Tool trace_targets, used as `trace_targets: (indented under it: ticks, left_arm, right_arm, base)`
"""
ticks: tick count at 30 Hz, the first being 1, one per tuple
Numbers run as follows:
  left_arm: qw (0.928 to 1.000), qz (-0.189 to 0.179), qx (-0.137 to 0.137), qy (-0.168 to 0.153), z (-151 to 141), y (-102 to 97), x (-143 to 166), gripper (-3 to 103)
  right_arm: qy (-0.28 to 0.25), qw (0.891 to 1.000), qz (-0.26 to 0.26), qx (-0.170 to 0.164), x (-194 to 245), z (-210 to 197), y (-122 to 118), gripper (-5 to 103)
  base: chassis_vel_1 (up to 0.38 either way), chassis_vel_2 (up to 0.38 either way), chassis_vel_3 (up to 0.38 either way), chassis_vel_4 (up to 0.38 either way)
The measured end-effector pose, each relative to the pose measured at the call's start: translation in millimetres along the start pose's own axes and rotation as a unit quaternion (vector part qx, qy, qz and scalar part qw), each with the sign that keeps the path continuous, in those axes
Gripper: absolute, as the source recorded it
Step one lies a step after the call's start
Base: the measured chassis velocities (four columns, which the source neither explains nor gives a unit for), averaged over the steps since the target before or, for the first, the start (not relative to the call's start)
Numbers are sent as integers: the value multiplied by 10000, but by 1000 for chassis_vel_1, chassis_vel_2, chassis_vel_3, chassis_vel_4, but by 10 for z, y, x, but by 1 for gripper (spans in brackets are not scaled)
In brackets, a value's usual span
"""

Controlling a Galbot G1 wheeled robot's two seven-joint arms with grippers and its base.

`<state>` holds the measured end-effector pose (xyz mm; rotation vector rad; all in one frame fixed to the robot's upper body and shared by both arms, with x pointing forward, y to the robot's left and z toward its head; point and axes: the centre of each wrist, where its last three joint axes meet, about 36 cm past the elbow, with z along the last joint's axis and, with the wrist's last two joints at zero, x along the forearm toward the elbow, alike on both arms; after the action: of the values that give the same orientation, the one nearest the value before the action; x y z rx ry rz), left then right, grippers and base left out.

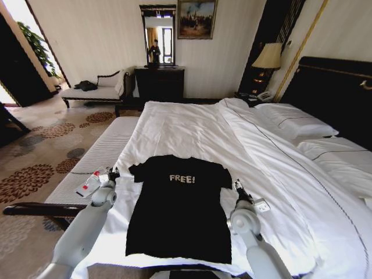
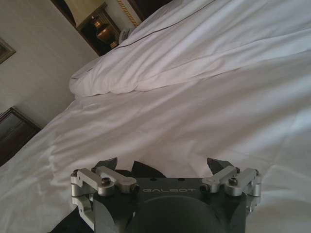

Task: Fold the clothes on the bed.

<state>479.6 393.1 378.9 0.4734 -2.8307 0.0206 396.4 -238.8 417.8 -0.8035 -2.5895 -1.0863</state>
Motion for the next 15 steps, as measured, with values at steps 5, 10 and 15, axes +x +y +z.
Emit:
trace_targets:
  ticks: [5,10,15]
  left_arm:
    - [9992,-183,344,-123,-108,296,285,61]
    - [9980,-120,538,-324,-241,376,590,77]
    - [9949,304,744,-613,-440,234,921,97]
  right_arm:
    - [670,9964,-435,-299,-300,-127,76,100]
    - [887,9934,-540,-493,-564,-256,68,100]
    - [330,9990,-200,-213,-948,-335,-274,100]
  base:
    - [0,0,0,0]
    - [0,0,0,0]
    - [0,0,0,0]
